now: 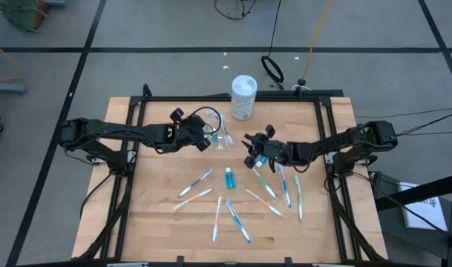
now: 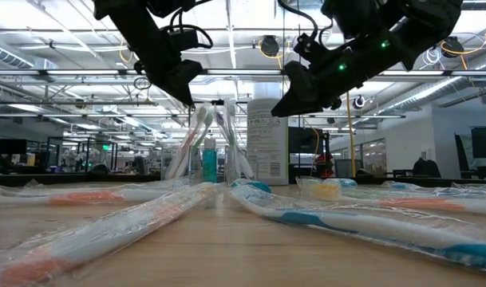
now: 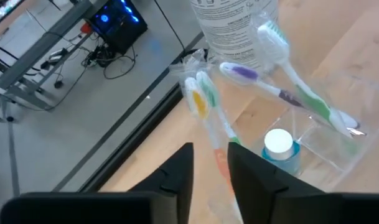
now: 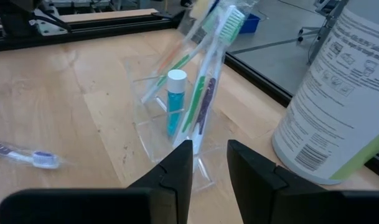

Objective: Pick & Place toothbrushing station
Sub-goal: Put the orange toothbrush into the transparent organizer, then put the blue mouthwash into the transparent organizer

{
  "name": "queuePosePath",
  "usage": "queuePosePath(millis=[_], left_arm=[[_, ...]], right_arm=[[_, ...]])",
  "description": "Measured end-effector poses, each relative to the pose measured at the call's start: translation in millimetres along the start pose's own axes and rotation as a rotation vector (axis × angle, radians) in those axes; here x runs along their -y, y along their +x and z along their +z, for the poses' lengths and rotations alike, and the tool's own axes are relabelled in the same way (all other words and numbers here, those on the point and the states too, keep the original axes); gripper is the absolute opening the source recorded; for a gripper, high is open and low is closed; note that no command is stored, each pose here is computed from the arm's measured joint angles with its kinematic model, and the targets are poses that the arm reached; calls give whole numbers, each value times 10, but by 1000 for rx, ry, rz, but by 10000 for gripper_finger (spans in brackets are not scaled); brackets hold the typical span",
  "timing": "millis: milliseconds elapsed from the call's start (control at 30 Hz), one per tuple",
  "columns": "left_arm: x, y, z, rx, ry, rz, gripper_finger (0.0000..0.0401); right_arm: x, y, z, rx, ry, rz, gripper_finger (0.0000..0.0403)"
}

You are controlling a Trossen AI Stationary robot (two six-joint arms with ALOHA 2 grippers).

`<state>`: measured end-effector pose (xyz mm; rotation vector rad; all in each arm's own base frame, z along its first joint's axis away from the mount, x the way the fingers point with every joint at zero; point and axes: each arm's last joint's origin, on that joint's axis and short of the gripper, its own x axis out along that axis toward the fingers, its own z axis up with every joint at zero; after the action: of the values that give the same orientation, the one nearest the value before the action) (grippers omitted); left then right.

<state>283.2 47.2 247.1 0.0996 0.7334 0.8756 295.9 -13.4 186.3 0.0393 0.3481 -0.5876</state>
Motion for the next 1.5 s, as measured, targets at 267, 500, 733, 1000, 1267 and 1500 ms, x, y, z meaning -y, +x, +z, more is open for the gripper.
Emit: queuePosePath(millis=[267, 500, 733, 1000, 1267, 1500], left_arm=[[37, -224, 155, -4, 104, -23, 149], [129, -414, 212, 12, 147, -78, 152], [236, -495, 168, -15, 178, -241, 152], [292, -523, 148, -51, 179, -401, 152], [476, -447, 118, -52, 346, -626, 152], [857, -150, -15, -13, 632, -776, 152]], right_arm=[[55, 31, 6, -3, 6, -21, 91], [58, 33, 6, -3, 6, -22, 91], [57, 33, 6, -4, 6, -20, 91], [48, 42, -22, -45, -3, 82, 91], [68, 63, -47, -90, -6, 179, 91], [120, 90, -48, -97, -2, 159, 91]])
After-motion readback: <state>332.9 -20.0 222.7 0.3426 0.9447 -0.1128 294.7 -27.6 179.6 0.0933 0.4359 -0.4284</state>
